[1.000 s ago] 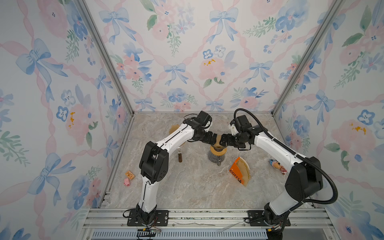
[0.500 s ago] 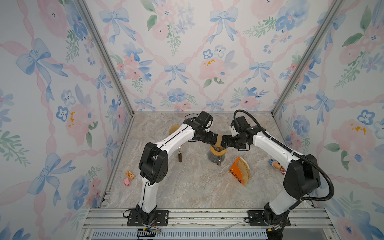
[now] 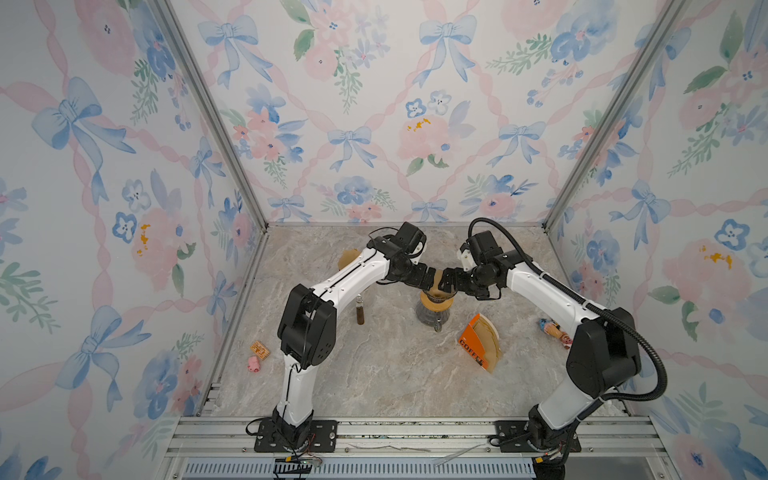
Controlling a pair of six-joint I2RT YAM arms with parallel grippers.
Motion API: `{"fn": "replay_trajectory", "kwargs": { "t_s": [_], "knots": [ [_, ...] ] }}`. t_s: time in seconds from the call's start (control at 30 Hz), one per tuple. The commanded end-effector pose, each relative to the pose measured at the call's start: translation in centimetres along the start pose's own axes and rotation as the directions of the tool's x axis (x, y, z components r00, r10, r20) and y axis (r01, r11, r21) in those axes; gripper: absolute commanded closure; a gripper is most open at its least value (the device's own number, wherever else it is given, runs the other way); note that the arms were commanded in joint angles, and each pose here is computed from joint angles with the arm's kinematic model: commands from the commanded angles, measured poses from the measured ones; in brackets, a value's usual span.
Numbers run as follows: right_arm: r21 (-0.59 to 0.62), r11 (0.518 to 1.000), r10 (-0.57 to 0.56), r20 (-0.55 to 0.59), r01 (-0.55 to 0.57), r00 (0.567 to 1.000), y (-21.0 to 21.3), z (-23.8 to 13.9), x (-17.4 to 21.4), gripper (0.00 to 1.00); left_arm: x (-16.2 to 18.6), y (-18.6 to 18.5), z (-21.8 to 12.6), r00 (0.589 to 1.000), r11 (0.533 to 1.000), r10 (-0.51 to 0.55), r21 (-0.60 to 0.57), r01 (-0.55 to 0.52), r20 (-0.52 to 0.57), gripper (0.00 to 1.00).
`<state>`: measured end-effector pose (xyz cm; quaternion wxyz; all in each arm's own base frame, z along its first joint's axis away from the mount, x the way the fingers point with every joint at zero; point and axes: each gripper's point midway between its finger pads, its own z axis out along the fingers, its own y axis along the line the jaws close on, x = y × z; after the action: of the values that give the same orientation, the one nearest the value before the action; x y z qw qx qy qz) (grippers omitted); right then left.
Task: Place the coffee filter in the dripper
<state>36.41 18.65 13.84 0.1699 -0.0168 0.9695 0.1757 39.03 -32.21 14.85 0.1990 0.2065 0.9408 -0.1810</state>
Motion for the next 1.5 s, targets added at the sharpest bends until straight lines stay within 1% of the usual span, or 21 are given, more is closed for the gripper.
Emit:
{"fn": "replay_trajectory", "kwargs": {
  "t_s": [0.0, 0.13, 0.43, 0.57, 0.73, 0.8, 1.0, 1.3, 1.47],
  "knots": [
    [0.052, 0.998, -0.026, -0.030, 0.028, 0.999, -0.5, 1.0, 0.5, 0.04, -0.2, -0.4, -1.3, 1.000, 1.000, 0.020, 0.009, -0.020, 0.020, 0.02],
    [0.126, 0.990, -0.057, -0.052, 0.063, 0.997, -1.0, 1.7, 1.1, 0.04, -0.3, -0.5, -1.4, 1.000, 1.000, 0.018, 0.013, -0.018, 0.023, 0.02],
    [0.143, 0.988, -0.053, -0.058, 0.061, 0.997, -1.0, 2.3, 1.1, 0.04, -0.4, -0.5, -1.6, 1.000, 1.000, 0.017, 0.025, -0.017, 0.025, 0.02],
    [0.154, 0.986, -0.058, -0.060, 0.066, 0.997, -1.1, 2.1, 1.0, 0.04, -0.9, -1.0, -2.8, 0.999, 0.997, 0.013, 0.080, -0.016, 0.042, 0.02],
    [0.162, 0.984, -0.059, -0.064, 0.069, 0.996, -1.1, 2.1, 0.9, 0.04, -1.6, -1.9, -4.9, 0.997, 0.984, 0.040, 0.172, -0.052, 0.072, 0.02],
    [0.163, 0.984, -0.060, -0.063, 0.069, 0.996, -1.1, 2.1, 0.8, 0.04, -1.4, -1.8, -5.1, 0.997, 0.980, 0.043, 0.191, -0.056, 0.069, 0.02],
    [0.161, 0.984, -0.061, -0.061, 0.070, 0.996, -0.9, 2.0, 0.6, 0.04, -0.8, -1.3, -4.4, 0.998, 0.982, 0.041, 0.185, -0.049, 0.045, 0.02],
    [0.159, 0.984, -0.065, -0.060, 0.074, 0.996, -0.9, 1.8, 0.6, 0.04, -0.4, -0.4, -2.7, 1.000, 0.991, 0.020, 0.134, -0.022, 0.017, 0.02],
    [0.155, 0.985, -0.067, -0.057, 0.075, 0.996, -0.8, 1.7, 0.6, 0.04, -0.3, 0.5, -2.0, 1.000, 0.996, 0.015, 0.084, -0.016, 0.012, 0.02]
  ]
}}
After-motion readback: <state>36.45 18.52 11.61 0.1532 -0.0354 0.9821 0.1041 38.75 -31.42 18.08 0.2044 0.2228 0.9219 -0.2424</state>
